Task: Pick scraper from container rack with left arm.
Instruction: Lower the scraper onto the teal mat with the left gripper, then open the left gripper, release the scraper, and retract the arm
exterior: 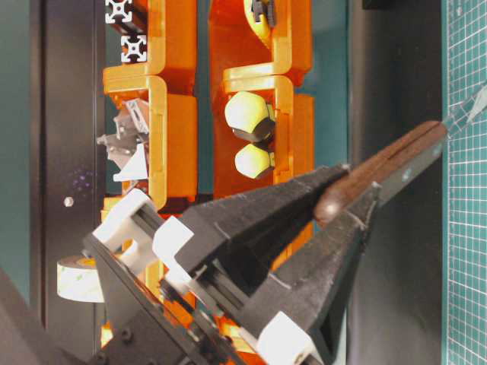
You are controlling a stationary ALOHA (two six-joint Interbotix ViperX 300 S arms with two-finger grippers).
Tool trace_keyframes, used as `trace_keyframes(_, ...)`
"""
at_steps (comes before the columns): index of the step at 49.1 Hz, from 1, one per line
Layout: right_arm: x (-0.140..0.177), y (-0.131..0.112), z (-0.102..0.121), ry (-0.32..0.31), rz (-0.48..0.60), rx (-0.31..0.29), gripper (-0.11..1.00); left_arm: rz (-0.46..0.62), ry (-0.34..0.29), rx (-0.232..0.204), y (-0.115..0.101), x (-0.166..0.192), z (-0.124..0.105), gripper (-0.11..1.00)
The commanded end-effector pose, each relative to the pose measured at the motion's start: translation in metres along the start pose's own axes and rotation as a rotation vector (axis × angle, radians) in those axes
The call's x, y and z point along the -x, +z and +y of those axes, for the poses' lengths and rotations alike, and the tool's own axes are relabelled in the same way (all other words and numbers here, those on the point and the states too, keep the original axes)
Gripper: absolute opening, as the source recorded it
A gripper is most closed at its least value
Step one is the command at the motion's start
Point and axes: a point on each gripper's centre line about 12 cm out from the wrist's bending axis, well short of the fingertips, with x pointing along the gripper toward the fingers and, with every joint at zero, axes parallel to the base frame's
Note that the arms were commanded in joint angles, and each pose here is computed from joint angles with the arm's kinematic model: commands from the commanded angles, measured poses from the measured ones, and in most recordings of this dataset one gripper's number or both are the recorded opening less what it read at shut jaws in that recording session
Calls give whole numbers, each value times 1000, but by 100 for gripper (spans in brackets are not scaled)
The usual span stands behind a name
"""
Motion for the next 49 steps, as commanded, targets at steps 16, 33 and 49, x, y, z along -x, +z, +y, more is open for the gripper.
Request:
trace_keyframes(16, 3, 8, 5, 7, 5, -5, -1, -33, 16, 193, -4, 8, 12, 50)
trace_keyframes(33, 4, 3, 4, -4, 49, -6, -1, -77, 14, 762, 2, 25, 19, 91)
trace_keyframes(49, 4, 1, 3, -11, 74, -3, -1, -58, -2, 1231, -20, 37, 12, 91)
